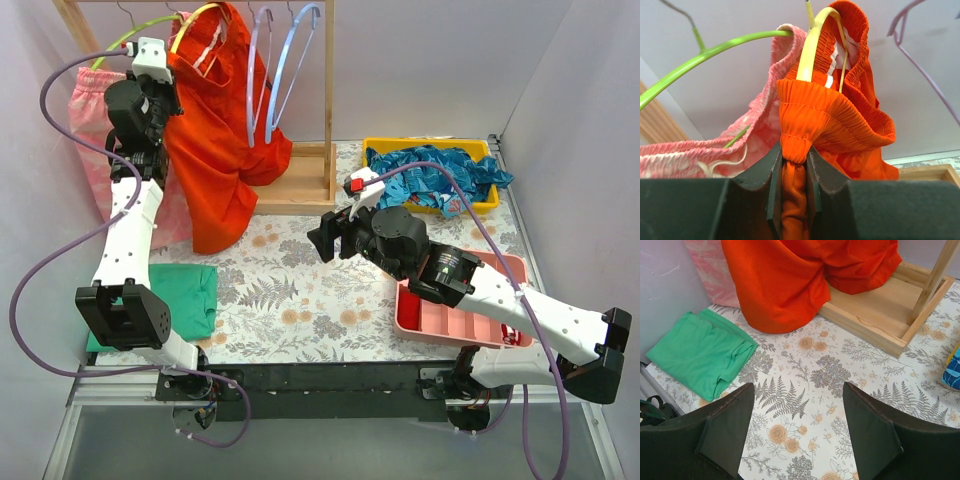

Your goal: Place the shorts on the hanger

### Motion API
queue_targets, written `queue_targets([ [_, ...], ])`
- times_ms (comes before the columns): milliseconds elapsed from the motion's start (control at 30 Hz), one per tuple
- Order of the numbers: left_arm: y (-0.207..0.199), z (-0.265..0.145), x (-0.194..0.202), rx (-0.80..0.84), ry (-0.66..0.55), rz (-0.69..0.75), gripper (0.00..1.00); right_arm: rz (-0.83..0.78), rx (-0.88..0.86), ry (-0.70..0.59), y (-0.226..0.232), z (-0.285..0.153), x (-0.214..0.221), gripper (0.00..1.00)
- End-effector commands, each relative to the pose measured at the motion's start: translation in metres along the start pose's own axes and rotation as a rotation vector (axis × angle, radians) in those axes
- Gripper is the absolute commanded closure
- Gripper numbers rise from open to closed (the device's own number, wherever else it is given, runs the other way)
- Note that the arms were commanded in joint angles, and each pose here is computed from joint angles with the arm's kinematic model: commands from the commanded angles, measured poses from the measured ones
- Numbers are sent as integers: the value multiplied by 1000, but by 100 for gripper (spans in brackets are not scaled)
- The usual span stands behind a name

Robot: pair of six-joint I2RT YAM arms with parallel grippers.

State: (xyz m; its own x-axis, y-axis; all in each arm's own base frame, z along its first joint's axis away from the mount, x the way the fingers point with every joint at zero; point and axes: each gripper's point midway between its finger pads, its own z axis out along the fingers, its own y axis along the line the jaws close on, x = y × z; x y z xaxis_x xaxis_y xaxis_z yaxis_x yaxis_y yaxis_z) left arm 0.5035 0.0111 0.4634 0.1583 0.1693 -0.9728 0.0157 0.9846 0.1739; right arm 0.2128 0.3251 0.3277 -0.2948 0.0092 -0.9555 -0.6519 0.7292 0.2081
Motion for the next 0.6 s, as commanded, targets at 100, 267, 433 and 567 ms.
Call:
queue_targets([
  [100, 28, -6, -31, -92, -95, -44, 100, 31, -21, -65, 8, -4, -29, 21],
  [267, 47, -18, -43, -210, -112, -97, 31, 35, -33, -67, 11, -3, -31, 21],
  [433, 58, -38, -76, -269, -174, -151, 2, 37, -39, -66, 12, -2, -30, 20],
  [567, 63, -62, -105, -299, -196, -263, 2, 47, -50, -81, 14, -4, -32, 20],
])
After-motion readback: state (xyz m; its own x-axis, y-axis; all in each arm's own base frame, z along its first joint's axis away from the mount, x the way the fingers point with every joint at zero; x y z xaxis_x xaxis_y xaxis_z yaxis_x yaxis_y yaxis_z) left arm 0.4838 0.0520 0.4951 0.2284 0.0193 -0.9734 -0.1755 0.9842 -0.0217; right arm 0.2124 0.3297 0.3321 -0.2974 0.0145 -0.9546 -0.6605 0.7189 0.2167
